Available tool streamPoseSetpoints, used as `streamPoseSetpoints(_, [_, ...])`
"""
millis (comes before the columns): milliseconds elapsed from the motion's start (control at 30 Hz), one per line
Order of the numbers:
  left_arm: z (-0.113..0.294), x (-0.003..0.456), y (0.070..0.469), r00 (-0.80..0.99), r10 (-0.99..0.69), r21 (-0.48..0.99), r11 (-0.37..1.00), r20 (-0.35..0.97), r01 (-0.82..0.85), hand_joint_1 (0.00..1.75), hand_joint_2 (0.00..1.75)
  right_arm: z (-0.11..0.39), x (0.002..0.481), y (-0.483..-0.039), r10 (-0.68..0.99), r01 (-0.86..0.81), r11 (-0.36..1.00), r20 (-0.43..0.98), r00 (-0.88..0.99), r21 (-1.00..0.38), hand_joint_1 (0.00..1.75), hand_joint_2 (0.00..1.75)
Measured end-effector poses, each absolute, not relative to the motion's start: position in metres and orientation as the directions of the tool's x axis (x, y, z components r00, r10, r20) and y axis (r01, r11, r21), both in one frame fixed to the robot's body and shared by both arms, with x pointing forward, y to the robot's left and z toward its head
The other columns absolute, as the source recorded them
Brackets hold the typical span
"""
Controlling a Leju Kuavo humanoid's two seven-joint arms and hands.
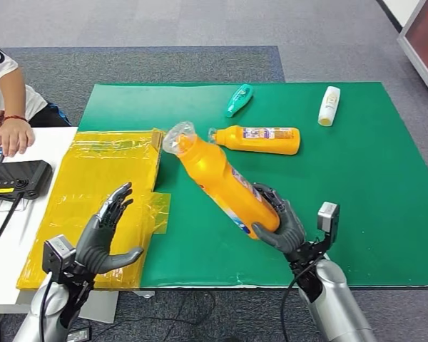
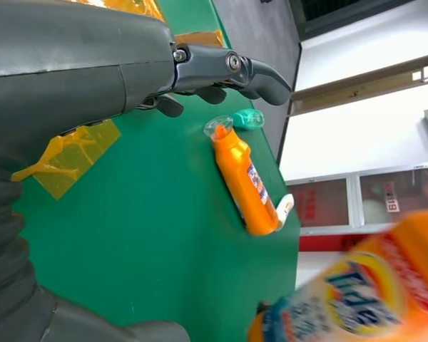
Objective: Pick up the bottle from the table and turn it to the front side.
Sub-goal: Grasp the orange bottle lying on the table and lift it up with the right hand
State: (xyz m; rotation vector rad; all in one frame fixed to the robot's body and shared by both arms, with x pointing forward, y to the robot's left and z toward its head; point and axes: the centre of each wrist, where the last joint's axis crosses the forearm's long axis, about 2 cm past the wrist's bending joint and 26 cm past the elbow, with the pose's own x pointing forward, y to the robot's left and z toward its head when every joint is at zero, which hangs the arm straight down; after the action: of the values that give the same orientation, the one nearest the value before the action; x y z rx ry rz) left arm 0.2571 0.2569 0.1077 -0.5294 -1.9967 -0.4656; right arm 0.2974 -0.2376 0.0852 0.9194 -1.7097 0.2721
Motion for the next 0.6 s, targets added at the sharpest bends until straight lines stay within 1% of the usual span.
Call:
streamPoseSetpoints(133, [0.108,0.257,0.256,-0.423,0.175,0.098,0.830,0.889,0.550,0.00,1.75,0.090,0.296,-0.234,-0.557,-0.725,0.589,0.830,-0.044,0.357,1.75,1.75])
streamPoseSetpoints(233, [0.108,0.257,0.255,-0.422,0.181,0.093,0.829,0.888,0.552,0.00,1.75,0.093,0.296,-0.232,-0.589,-0.730,0.567,0.807,-0.036,0.381,1.75,1.75])
streamPoseSetpoints(400, [0.109,0.261,0.255,-0.416,0.212,0.070,0.821,0.884,0.567,0.00,1.75,0.094,0.298,-0.230,-0.526,-0.709,0.623,0.848,-0.066,0.331,1.75,1.75])
streamPoseSetpoints(600, [0.124,0.285,0.254,-0.382,0.359,-0.025,0.756,0.851,0.654,0.00,1.75,0.101,0.307,-0.217,-0.459,-0.711,0.658,0.880,-0.119,0.247,1.75,1.75])
